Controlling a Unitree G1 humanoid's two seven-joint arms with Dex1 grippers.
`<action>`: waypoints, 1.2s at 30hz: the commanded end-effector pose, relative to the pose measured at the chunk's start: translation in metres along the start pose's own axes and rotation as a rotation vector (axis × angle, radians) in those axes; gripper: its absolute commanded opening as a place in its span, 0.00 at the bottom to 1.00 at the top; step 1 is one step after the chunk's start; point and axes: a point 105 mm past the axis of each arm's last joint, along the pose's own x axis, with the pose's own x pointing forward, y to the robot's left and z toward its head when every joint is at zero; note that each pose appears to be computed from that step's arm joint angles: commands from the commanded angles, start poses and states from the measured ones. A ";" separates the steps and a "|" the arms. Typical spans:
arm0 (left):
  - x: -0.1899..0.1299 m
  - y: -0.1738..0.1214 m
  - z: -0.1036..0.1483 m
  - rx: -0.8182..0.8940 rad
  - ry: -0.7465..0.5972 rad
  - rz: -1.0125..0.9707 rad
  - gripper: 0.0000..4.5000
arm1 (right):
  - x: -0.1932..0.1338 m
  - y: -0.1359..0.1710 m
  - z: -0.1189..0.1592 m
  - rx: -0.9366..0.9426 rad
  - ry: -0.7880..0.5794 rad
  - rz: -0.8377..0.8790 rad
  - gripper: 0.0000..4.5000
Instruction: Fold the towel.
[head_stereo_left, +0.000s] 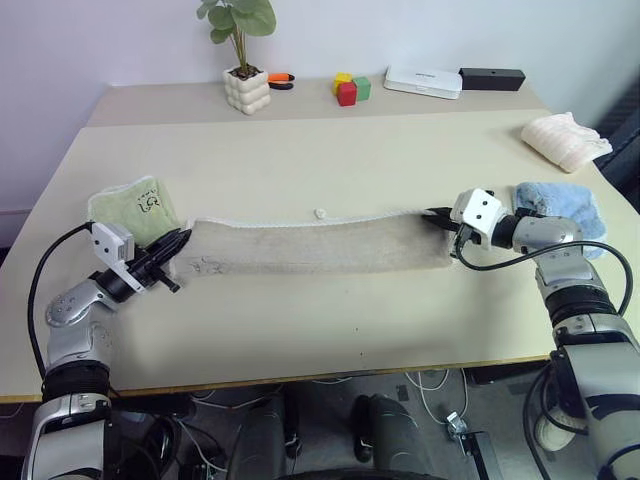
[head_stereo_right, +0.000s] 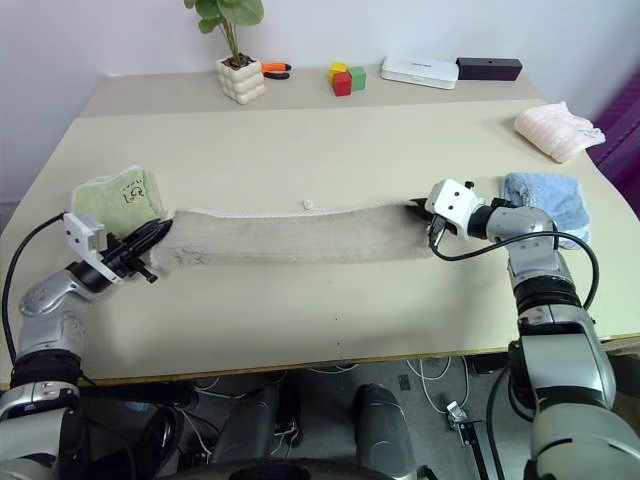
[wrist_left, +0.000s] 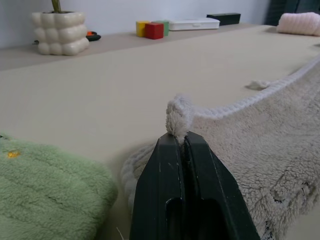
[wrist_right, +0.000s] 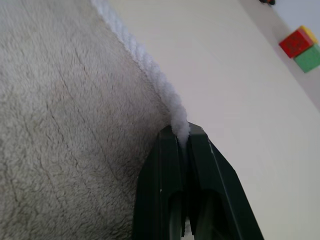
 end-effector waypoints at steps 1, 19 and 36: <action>0.001 0.013 0.013 -0.035 -0.038 0.055 0.00 | 0.003 -0.008 0.006 -0.026 -0.013 -0.044 0.01; 0.007 0.010 0.025 -0.071 -0.033 0.071 0.98 | 0.003 -0.022 0.005 0.042 -0.008 -0.126 0.99; 0.046 -0.028 0.034 -0.285 -0.058 0.000 0.01 | 0.020 0.015 0.061 0.360 -0.311 -0.231 0.01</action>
